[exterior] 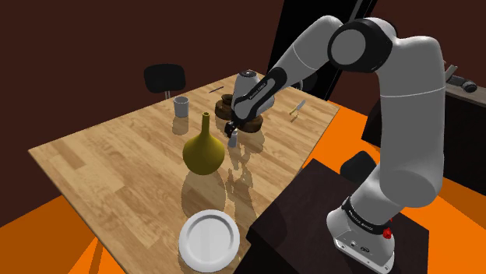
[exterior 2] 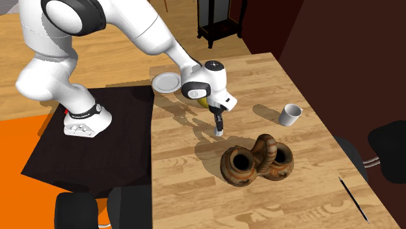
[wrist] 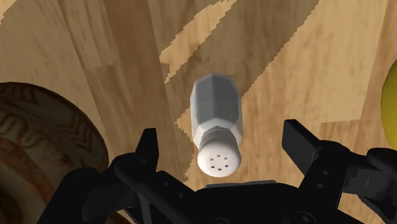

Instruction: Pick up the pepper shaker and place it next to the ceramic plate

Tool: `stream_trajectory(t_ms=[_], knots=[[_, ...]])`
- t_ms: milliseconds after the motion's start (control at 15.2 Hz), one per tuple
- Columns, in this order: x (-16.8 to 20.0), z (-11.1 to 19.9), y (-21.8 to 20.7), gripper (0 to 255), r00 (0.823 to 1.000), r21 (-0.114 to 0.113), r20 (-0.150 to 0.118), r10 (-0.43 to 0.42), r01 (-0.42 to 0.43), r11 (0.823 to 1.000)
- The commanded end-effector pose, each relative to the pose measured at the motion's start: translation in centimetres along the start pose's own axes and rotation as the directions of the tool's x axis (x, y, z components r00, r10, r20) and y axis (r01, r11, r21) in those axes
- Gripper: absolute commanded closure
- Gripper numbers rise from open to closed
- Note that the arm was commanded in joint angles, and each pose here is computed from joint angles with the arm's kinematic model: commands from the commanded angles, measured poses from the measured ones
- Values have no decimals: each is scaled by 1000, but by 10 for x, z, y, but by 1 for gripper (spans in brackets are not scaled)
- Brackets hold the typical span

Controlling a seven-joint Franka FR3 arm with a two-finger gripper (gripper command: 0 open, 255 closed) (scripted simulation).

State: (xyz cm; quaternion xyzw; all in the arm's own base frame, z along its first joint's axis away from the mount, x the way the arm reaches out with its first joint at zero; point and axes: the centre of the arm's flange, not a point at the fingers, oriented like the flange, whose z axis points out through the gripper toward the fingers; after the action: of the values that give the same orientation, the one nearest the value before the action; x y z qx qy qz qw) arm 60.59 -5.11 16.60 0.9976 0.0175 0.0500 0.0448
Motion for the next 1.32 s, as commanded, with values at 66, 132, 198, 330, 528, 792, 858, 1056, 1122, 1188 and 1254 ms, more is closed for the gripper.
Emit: stream_trajectory(t_ms=[66,132,198,330,528,792,858,1056,1122,1188,1254], knots=[[1,1,0,0,1000,0,-1,0,0,1000],[1,1,0,0,1000,0,-1,0,0,1000],[1,1,0,0,1000,0,-1,0,0,1000],[1,1,0,0,1000,0,-1,0,0,1000],[1,1,0,255,1000,0,-1,0,0,1000],[1,1,0,255,1000,0,-1,0,0,1000],[1,1,0,255,1000,0,-1,0,0,1000],[1,-4,0,255,1000,0,-1,0,0,1000],[2,-9,1,255,1000,0,-1,0,0,1000],[2,-14,1,255,1000,0,-1,0,0,1000],[3,-20,2,255,1000,0,-1,0,0,1000]])
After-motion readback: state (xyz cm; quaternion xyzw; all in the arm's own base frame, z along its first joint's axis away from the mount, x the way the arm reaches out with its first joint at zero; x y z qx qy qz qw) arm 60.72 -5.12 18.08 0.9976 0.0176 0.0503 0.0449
